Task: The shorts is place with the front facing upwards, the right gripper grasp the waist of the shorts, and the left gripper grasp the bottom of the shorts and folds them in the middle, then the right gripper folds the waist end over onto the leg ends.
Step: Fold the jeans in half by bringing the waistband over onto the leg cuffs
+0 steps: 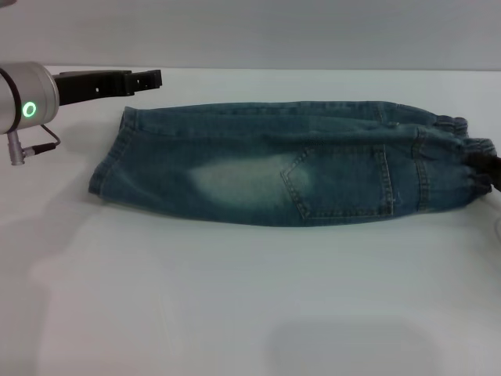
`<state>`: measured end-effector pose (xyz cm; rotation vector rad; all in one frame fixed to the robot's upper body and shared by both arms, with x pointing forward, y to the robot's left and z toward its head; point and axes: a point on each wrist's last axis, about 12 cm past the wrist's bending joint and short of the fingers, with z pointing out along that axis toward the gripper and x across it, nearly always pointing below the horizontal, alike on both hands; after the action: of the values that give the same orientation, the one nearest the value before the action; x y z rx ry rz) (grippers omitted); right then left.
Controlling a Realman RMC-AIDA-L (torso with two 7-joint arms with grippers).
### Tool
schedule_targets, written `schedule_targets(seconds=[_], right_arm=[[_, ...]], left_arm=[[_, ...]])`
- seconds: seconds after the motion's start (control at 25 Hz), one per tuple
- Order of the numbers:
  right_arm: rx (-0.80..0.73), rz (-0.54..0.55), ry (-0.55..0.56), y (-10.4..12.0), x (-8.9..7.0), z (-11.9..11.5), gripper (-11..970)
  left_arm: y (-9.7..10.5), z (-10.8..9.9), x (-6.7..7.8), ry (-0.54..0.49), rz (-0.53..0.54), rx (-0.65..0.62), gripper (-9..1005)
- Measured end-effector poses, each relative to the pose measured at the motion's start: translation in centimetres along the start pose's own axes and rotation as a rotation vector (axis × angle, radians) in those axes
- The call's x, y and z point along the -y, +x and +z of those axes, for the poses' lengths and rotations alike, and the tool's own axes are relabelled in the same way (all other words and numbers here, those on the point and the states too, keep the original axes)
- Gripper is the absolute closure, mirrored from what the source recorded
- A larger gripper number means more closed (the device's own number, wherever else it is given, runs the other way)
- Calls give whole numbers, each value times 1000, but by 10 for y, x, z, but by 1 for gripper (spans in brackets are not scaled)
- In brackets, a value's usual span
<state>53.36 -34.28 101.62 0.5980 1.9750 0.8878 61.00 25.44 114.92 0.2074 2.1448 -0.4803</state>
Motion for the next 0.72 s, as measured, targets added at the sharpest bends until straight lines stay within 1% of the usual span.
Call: schedule_targets(seconds=[0.2,0.32,0.36,0.48,0.6,0.72], right_arm=[[-8,-20,-6,-1,-2,2,685],[0,-38,-22,-5,-6,1,746],[5,-48,-35,-8,-8,1,766],[8,-49,-55,-10,-11,0,820],[19,-51,-108,-18,-20,-2,863],[24,-64,-183,-30,-36,-2,898]], left_arm=[[0,1,2,4,19,5,162],[0,2,5,6,38,8,162],[3,5,8,5,64,14,162],[6,7,10,-1,77,23,162],[11,9,12,-1,76,27,162],[17,12,18,5,75,39,162]])
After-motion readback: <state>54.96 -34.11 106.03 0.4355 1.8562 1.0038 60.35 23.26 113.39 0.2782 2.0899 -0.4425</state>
